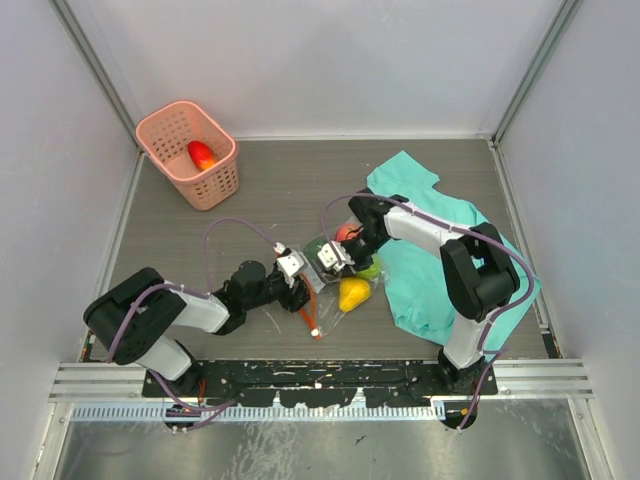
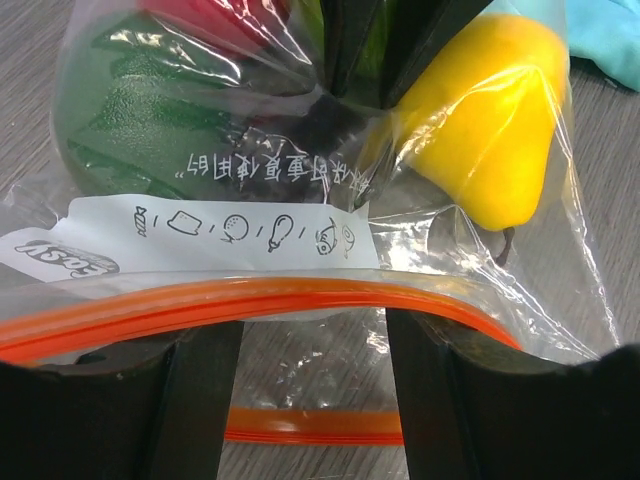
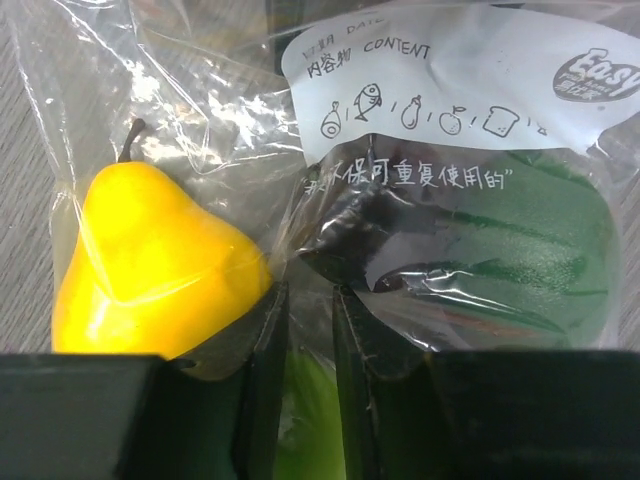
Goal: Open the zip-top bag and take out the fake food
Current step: Pick up the fake fruit from the zipper food storage bag.
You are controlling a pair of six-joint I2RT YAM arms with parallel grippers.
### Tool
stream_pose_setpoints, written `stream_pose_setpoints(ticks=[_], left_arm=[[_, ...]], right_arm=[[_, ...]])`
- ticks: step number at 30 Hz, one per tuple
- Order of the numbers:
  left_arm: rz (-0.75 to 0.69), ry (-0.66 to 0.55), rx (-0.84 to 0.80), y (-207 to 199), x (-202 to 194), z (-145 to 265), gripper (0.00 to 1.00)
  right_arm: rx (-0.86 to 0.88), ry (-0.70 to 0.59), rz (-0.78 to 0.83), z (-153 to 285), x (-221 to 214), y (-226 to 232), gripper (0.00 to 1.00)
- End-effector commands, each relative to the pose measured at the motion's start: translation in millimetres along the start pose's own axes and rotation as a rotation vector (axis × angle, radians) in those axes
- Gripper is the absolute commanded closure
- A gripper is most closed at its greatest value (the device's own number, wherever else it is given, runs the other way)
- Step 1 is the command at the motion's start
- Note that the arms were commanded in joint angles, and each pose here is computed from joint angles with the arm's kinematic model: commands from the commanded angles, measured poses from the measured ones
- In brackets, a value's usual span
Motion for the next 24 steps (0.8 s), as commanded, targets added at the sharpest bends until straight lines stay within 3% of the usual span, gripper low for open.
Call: stream_pose_setpoints(ticks=[1,5,8,14,24], left_arm=[[-0.059,-0.098,-0.038,-5,22,-4,0.41],[-0.069,-0.104,-0.067,-9,17,-2,0.44],[-0.086,-0.088,-0.092,-11,13,-5,0.56],[-0.101,-0.099,-0.096,-10,10,-6,0.60],[-0.087,-0.093,-0.036,0,9,-12,0.54]], right_arm=[[-0.061,0.000,0.002,26,9,-13,0.67],[-0.144,-0.005,0.007,40,8,-16,0.55],[-0.180,0.005,0.022,35,5,-17,0.49],[-0.168,0.041,0.000,17,-2,-23,0.48],[-0.089,0.032,0.023,-6,1,-14,0.52]])
Point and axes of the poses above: each gripper's point midway between its finger pads, its own z axis back along the fingers, its own y axis along the line the jaws close on, x = y × z, the point moved 4 cm from there along z, back along the fingers, and after that the axes turned 10 degrees about z, right-handed, at the moved point
